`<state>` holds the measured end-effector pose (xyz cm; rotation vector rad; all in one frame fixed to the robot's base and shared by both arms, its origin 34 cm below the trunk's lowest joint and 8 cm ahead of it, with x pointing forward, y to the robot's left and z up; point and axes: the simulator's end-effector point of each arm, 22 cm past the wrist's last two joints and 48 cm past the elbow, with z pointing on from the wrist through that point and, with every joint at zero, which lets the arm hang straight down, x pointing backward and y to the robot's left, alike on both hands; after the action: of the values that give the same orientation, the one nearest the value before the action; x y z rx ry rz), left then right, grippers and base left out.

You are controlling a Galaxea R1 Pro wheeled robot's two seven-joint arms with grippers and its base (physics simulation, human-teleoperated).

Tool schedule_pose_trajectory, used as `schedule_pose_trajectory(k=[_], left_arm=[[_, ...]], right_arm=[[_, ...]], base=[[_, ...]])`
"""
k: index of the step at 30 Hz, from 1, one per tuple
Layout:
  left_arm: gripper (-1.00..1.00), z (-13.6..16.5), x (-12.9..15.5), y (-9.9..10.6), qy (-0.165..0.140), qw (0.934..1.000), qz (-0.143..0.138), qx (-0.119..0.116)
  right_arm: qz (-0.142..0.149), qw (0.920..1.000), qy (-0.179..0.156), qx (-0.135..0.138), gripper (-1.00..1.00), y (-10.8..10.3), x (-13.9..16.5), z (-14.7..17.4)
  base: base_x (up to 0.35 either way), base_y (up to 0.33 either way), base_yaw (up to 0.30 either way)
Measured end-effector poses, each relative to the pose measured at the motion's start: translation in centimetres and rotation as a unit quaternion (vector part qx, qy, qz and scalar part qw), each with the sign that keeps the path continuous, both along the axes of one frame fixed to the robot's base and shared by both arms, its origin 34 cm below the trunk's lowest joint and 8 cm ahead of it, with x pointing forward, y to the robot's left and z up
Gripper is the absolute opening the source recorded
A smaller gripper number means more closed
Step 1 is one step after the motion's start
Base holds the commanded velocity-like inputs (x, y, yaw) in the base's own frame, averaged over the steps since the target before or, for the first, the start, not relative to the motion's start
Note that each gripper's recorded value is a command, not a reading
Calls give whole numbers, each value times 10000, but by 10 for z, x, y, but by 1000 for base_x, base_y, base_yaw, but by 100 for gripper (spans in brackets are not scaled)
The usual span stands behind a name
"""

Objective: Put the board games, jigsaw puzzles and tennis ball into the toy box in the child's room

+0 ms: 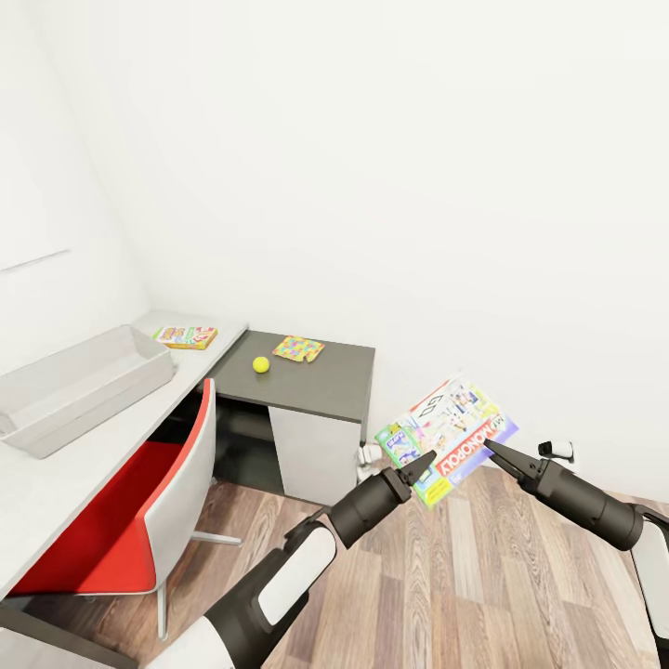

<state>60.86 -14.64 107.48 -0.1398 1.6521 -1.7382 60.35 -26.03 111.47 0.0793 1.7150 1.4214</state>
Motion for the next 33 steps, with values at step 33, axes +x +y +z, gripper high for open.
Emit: schedule_pose_trajectory(k=[33], left_arm=[[-100,18,-5,-17,-50,9998,-147,-136]], right_arm=[[132,9999,18,9,100,10,-2,-2]], base=[[0,0,0]])
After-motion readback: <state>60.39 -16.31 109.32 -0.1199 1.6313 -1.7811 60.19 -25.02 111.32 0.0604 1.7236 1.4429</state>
